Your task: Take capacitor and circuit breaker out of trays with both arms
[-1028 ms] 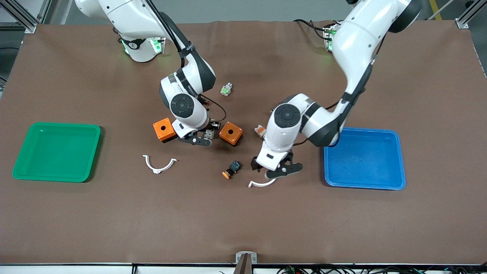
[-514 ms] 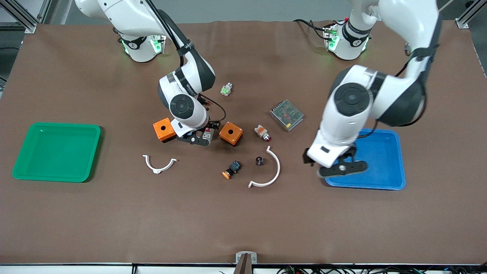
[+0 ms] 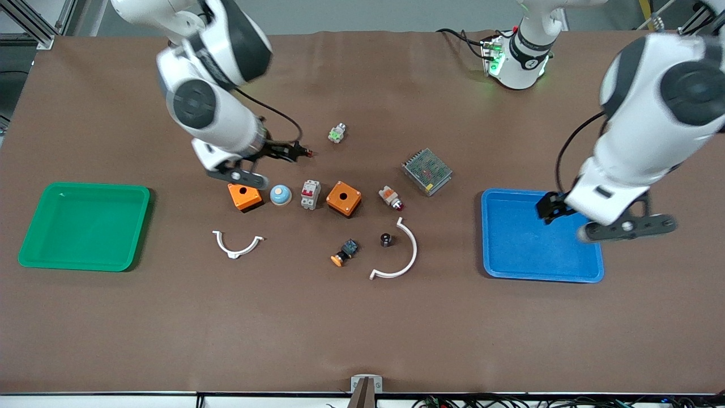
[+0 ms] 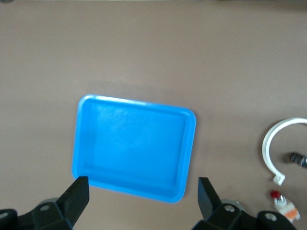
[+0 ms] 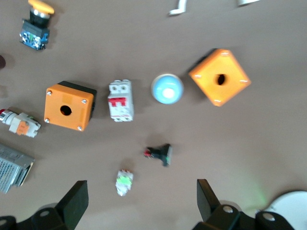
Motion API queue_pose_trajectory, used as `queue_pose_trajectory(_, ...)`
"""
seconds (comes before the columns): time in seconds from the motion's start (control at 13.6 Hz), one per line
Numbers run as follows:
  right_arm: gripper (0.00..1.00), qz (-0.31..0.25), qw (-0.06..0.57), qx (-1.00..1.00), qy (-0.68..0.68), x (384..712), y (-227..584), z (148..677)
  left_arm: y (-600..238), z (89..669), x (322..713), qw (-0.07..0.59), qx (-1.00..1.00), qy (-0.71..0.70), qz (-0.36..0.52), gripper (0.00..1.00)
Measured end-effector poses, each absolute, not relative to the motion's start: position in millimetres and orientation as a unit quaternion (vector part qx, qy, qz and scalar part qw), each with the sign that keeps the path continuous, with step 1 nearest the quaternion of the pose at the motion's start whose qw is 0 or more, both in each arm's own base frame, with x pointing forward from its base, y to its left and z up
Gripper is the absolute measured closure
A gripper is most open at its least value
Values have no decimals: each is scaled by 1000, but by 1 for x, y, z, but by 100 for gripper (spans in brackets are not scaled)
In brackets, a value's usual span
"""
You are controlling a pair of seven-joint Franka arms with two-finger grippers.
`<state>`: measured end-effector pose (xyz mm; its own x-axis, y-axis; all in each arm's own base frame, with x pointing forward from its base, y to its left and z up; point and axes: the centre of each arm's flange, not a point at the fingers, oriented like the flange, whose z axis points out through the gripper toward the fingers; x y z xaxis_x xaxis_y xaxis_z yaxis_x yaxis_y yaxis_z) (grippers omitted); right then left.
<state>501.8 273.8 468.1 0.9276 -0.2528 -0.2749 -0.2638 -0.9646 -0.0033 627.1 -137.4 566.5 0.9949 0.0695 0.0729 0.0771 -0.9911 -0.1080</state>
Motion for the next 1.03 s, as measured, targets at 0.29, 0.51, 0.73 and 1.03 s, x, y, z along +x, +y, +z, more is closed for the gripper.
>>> queue_pose_trajectory(0.29,0,107,27,-987,113,510,178,528,-76,600,617,55,-998,-22,-35,0)
queue_pose_trajectory(0.51,0,82,27,-992,90,520,110,545,-52,610,609,60,-998,-19,-23,0)
queue_pose_trajectory(0.73,0,59,13,-996,57,529,55,557,-46,616,604,63,-998,-25,-20,0)
queue_pose_trajectory(1.03,0,19,12,-1000,16,537,8,592,-50,629,593,54,-998,-25,-17,0)
